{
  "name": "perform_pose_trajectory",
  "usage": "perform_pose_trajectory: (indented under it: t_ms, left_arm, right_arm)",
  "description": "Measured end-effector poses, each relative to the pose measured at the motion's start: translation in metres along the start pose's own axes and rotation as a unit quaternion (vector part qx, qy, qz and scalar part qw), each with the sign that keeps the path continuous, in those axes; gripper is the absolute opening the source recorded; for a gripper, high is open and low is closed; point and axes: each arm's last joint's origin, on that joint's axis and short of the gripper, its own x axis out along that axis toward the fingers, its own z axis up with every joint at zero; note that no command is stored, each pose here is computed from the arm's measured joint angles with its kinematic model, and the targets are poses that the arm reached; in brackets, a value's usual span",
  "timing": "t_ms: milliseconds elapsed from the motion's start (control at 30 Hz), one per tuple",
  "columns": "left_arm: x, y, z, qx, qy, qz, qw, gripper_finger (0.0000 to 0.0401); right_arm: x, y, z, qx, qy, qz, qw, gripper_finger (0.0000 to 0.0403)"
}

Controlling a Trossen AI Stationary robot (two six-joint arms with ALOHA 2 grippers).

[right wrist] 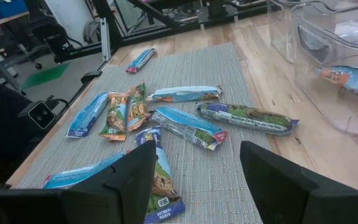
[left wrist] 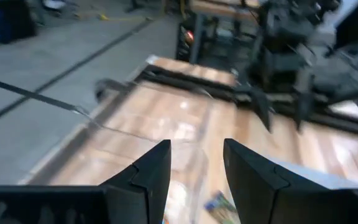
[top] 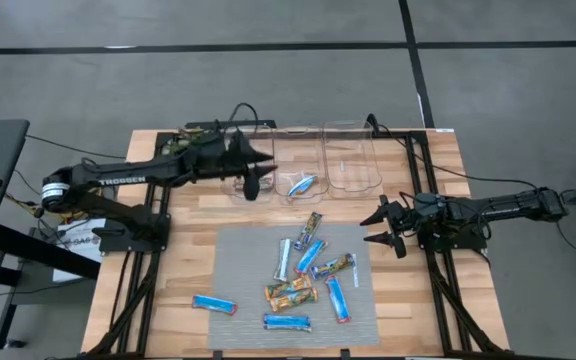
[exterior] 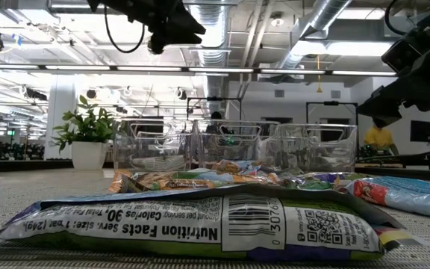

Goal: Pick and place Granola Bars by type
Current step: Put the red granola bar into the left transparent bin

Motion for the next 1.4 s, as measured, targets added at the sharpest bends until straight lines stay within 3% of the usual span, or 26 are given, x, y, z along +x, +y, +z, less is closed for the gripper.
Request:
perform_pose_trajectory:
  t_ms: [200, 367, 667, 900, 967, 1233, 1400]
  left_arm:
    - [-0.005, -0.047, -0.012, 0.027, 0.038, -0.080, 0.996, 0.0141]
    - [-0.020, -0.097, -0.027, 0.051, 0.077, -0.174, 0.980, 0.0141]
    - [-0.077, -0.182, -0.062, 0.095, 0.158, -0.360, 0.914, 0.0141]
    - [-0.123, -0.218, -0.080, 0.119, 0.181, -0.448, 0.868, 0.0141]
    - [-0.130, -0.222, -0.083, 0.123, 0.181, -0.453, 0.864, 0.0141]
    - [-0.135, -0.224, -0.087, 0.135, 0.179, -0.429, 0.875, 0.0141]
    - [-0.132, -0.214, -0.099, 0.156, 0.232, -0.351, 0.893, 0.0141]
  right_arm:
    - [0.000, 0.000, 0.000, 0.000, 0.000, 0.000, 1.000, 0.0226]
    - [0.000, 0.000, 0.000, 0.000, 0.000, 0.000, 1.000, 0.0226]
    - [0.000, 0.000, 0.000, 0.000, 0.000, 0.000, 1.000, 0.0226]
    - [0.000, 0.000, 0.000, 0.000, 0.000, 0.000, 1.000, 0.0226]
    - [0.000, 0.000, 0.000, 0.000, 0.000, 0.000, 1.000, 0.0226]
    - [0.000, 0.000, 0.000, 0.000, 0.000, 0.000, 1.000, 0.0226]
    - [0.000, 0.000, 0.000, 0.000, 0.000, 0.000, 1.000, 0.0226]
